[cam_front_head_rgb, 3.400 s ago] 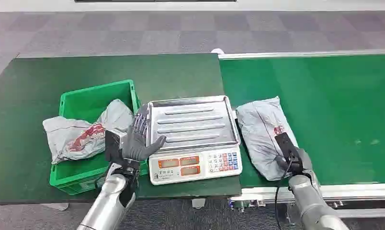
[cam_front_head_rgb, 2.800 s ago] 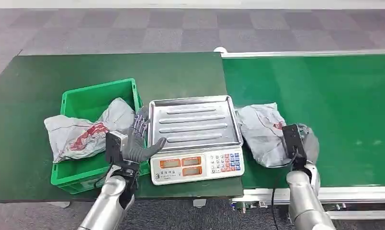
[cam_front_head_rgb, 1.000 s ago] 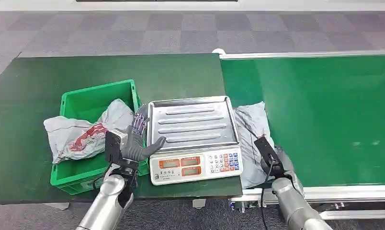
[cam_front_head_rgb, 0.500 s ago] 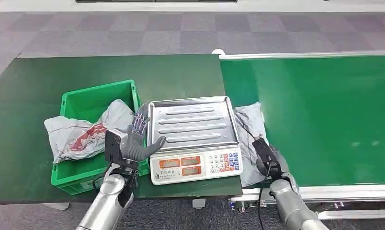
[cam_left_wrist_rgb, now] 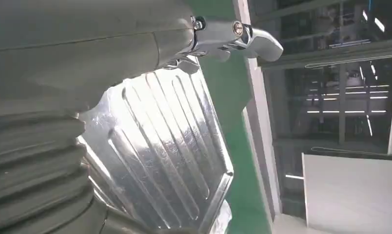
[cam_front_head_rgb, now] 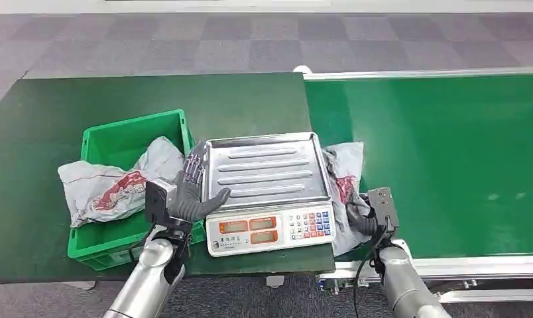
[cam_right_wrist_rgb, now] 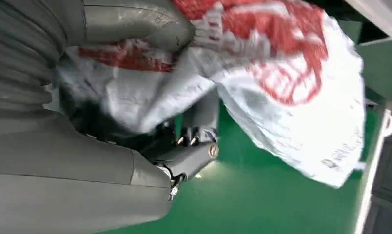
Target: Moved the parcel from conveyor to table for the left to box.
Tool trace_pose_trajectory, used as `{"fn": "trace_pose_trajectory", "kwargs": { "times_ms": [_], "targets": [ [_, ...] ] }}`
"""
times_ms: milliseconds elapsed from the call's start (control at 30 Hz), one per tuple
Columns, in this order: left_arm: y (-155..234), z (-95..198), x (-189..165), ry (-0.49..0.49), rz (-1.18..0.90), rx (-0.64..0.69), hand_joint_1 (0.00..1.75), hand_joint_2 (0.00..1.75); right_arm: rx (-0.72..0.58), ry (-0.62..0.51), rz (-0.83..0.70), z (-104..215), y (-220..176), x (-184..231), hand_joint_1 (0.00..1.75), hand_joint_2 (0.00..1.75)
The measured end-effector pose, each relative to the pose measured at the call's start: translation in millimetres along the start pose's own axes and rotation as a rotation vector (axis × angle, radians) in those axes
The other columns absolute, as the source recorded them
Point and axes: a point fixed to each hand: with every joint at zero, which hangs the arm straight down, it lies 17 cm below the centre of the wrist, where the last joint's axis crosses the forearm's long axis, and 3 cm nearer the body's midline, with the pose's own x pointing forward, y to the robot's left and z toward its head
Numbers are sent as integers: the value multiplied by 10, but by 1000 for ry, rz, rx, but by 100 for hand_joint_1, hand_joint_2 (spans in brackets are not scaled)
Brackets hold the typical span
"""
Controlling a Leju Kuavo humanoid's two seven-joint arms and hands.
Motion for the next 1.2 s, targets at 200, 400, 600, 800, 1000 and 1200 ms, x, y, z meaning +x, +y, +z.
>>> {"fn": "trace_pose_trajectory", "kwargs": {
  "times_ms": [200,400,600,800,1000,1200],
  "targets": [
    [-12,7,16,-5,-2,-7,0,175,-41,-40,-54,-40,-96,129,175,175],
    [-15,9,24,-7,-7,-9,0,175,-49,-56,-58,-60,-126,187,175,175],
    [-18,38,30,-4,-15,-9,0,175,-243,-91,42,-65,-537,285,175,175],
    [20,123,23,4,-22,9,0,175,-432,-231,110,6,-1077,976,175,175],
    [46,147,26,2,-25,17,0,175,-488,-453,164,155,-1237,1869,175,175],
    [66,149,34,-5,-31,24,0,175,-472,-558,157,212,-1167,2291,175,175]
  ]
}}
